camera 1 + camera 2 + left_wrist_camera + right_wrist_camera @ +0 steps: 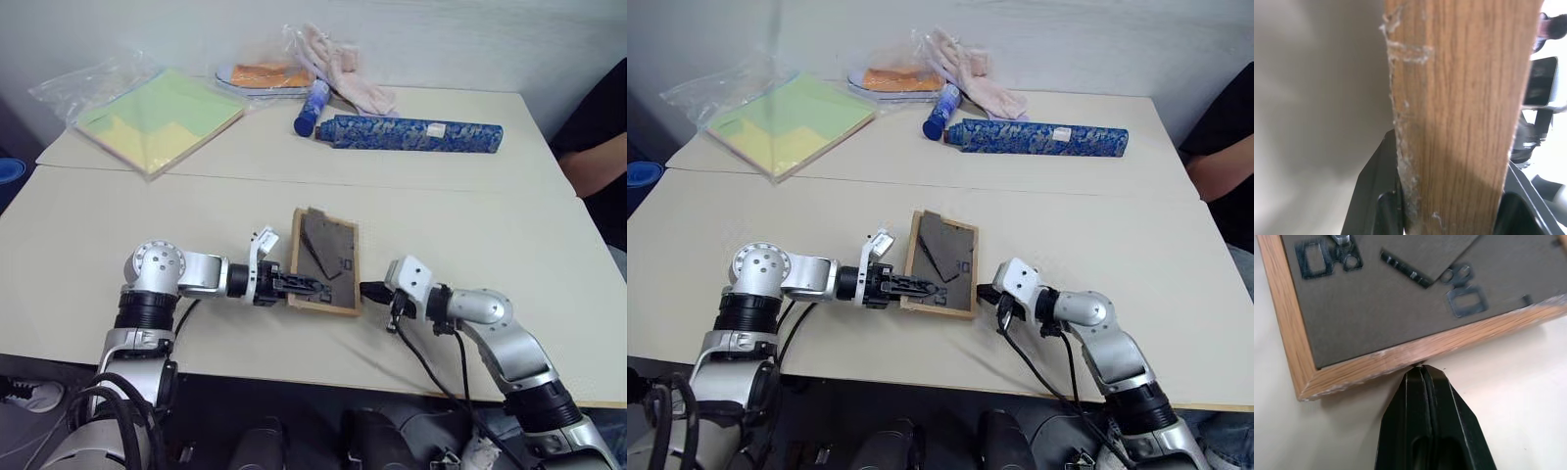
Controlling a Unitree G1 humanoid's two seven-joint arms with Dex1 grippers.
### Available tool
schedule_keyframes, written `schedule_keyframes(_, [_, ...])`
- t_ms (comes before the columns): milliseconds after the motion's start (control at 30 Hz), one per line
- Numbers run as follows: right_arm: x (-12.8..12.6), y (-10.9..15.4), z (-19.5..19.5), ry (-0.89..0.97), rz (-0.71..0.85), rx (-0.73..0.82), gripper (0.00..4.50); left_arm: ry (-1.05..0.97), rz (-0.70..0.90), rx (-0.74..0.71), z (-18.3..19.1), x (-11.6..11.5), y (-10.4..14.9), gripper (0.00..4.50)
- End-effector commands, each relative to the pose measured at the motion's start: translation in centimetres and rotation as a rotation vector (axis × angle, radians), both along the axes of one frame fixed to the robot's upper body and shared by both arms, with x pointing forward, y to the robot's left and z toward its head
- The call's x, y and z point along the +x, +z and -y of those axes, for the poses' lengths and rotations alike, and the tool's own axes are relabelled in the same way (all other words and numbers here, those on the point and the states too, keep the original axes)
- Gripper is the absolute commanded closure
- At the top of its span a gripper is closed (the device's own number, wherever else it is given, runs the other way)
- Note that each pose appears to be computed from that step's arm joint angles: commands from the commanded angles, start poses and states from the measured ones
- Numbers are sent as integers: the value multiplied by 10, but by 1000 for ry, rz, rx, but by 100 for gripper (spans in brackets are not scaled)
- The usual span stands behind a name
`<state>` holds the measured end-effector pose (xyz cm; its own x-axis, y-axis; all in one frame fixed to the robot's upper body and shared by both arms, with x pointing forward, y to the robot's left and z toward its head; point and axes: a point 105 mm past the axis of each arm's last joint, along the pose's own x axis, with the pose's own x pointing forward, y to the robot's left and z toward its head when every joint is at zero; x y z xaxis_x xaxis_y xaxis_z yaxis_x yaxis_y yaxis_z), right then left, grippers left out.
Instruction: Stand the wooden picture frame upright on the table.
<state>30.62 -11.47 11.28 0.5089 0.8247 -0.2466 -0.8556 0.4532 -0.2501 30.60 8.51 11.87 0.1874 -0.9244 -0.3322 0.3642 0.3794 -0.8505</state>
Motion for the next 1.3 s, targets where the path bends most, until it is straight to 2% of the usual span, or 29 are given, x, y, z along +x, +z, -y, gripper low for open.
schedule_keyframes(33, [-9,39,1,88,8,123,357,63,281,50,-9,10,13,322])
schedule_keyframes(133, [-9,60,-13,147,-89,229,258,13,482,101,-11,9,9,322])
schedule_keyframes(267, [-1,76,-32,174,-107,288,125,-64,537,120,-8,2,4,322])
schedule_keyframes(367, [10,76,-47,179,-131,295,23,-90,558,108,-4,-1,4,322])
schedule_keyframes(400, [11,75,-52,194,-131,283,3,-98,565,111,-3,-1,3,322])
schedule_keyframes(600, [-5,86,-66,330,-131,322,3,-83,532,107,-5,-1,2,322])
schedule_keyframes(700, [-22,90,-56,405,-122,321,3,-33,424,49,-8,1,7,322])
schedule_keyframes(1000, [-36,80,-43,449,-104,230,3,-55,363,17,-4,-6,6,322])
schedule_keyframes(1100, [-32,83,-39,428,7,223,3,-125,386,-47,2,-17,17,322])
schedule_keyframes(1200, [-26,93,-23,386,172,228,3,-170,286,-158,4,-28,32,322])
schedule_keyframes(1300, [-26,101,-6,349,236,241,3,-205,222,-256,1,-34,49,322])
